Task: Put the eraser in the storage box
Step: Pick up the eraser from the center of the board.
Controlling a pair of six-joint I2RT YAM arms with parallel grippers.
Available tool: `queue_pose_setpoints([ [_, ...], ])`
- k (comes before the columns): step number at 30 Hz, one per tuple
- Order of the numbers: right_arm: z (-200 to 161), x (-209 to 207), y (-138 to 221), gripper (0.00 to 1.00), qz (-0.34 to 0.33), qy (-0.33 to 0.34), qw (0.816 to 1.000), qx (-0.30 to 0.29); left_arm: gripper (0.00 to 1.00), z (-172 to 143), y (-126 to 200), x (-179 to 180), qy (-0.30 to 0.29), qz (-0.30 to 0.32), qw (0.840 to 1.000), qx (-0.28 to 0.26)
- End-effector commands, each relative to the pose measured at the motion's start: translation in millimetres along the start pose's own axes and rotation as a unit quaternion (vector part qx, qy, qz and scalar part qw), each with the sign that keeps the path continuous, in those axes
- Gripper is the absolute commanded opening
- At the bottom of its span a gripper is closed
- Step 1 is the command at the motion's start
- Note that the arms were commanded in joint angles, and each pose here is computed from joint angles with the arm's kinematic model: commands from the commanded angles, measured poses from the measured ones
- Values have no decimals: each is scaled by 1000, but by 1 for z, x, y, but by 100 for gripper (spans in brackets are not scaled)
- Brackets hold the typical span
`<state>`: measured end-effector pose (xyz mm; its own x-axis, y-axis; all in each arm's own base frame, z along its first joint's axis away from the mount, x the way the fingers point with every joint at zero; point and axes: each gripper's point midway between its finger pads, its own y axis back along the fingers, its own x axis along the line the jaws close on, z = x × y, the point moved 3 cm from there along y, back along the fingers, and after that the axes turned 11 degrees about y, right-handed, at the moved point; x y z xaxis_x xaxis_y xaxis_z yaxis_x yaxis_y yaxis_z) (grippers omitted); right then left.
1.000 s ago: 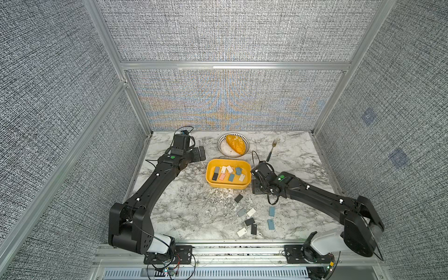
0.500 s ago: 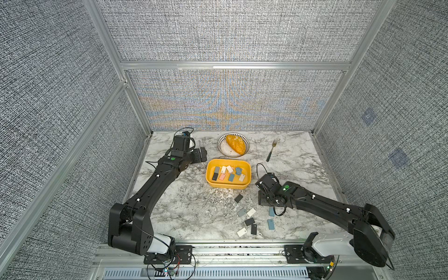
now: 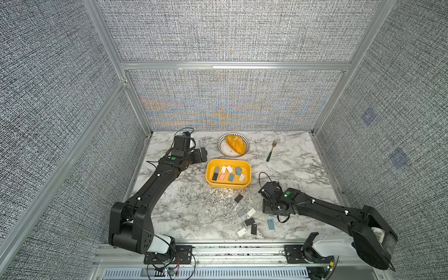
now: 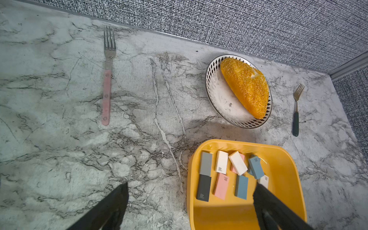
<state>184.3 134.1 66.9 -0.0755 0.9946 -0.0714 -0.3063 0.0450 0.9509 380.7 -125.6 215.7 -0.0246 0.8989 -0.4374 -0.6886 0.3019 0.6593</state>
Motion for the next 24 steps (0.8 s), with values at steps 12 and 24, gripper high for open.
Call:
queue_pose_setpoints([
  [12,-8,-1,-17,68,26,-24,999,3,100,5,-1,-4,-3,-9,1000,-7],
  [24,-10,0,-23,49,32,-19,999,11,100,3,-2,-3,-4,-6,1000,-5],
])
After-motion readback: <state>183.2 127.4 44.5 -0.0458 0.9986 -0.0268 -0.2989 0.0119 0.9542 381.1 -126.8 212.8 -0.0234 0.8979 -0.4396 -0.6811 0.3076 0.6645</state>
